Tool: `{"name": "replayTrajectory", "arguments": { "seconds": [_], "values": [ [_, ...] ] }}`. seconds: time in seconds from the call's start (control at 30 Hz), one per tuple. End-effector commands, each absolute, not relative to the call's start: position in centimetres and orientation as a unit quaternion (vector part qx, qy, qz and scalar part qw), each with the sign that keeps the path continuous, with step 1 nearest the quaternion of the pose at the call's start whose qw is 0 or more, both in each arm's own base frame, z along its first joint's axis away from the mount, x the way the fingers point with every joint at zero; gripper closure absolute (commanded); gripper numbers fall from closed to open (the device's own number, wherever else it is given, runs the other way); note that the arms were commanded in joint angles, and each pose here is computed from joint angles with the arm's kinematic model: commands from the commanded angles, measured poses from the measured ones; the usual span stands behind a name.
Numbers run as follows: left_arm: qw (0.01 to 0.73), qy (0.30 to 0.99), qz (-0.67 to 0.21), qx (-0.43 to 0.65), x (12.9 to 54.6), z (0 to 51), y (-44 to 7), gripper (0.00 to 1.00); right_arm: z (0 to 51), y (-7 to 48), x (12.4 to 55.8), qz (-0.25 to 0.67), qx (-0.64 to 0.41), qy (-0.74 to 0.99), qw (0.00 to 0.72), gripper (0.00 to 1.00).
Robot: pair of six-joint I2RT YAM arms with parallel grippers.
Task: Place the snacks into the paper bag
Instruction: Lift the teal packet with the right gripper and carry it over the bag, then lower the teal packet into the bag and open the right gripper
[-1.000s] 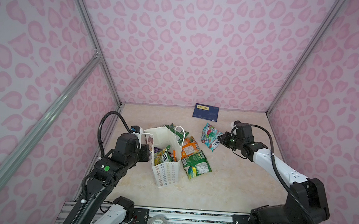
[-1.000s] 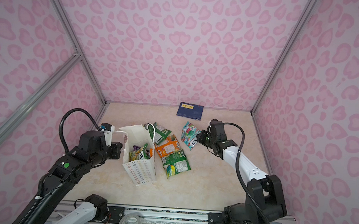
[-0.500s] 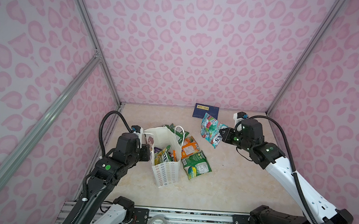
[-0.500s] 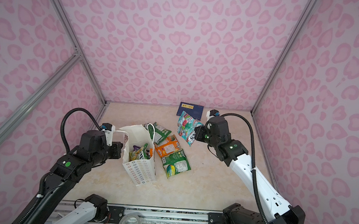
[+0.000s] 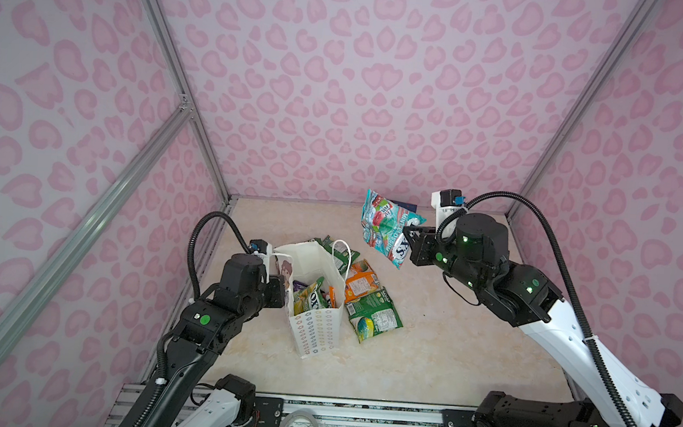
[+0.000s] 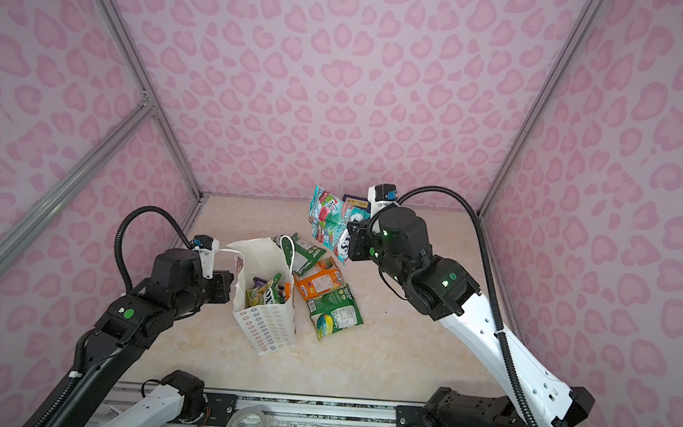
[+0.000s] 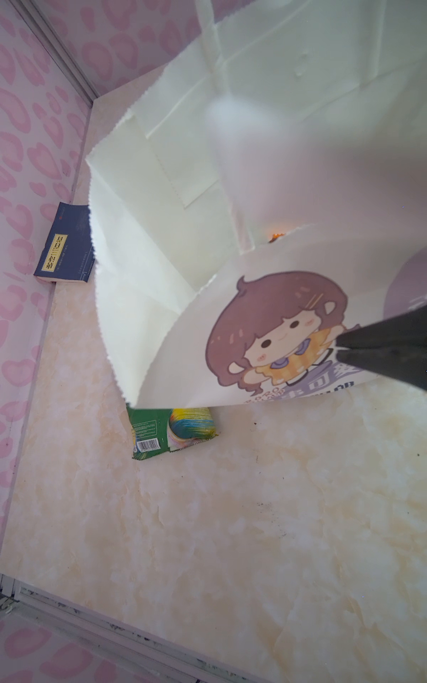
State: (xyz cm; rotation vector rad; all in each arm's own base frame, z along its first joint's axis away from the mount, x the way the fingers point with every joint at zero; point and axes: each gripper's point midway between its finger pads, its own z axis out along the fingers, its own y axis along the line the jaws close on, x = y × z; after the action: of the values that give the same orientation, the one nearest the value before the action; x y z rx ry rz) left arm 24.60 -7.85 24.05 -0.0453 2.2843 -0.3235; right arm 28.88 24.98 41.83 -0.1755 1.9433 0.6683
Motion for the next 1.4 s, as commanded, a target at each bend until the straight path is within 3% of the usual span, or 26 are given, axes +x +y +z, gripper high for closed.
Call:
{"name": "replayTrajectory", "arguments": {
  "seconds": [0.0, 0.23, 0.5, 0.7, 1.37],
  "values": [
    [0.409, 0.904, -0.124, -0.018, 24.7, 24.1, -7.7, 0.97, 44.1, 26.4, 28.5, 0.28, -0.097, 0.79, 0.536, 1.0],
    [0.407, 0.905, -0.124, -0.017, 24.7, 23.9, -7.7, 0.97, 47.0, 31.2, 26.4, 0.306, -0.152, 0.767, 0.543, 1.0],
    [0.411, 0.903, -0.125, -0.017, 24.7, 24.2, -7.7, 0.97, 46.4, 38.3, 24.0, 0.332, -0.215, 0.761, 0.515, 1.0],
    [0.417, 0.9, -0.125, -0.02, 24.6, 24.5, -7.5, 0.97, 42.9, 40.7, 24.1, 0.325, -0.216, 0.781, 0.488, 1.0],
    [0.462, 0.873, -0.153, -0.012, 23.7, 27.1, -7.7, 0.97, 30.4, 40.2, 24.8, 0.236, -0.186, 0.864, 0.404, 1.0]
  ]
}}
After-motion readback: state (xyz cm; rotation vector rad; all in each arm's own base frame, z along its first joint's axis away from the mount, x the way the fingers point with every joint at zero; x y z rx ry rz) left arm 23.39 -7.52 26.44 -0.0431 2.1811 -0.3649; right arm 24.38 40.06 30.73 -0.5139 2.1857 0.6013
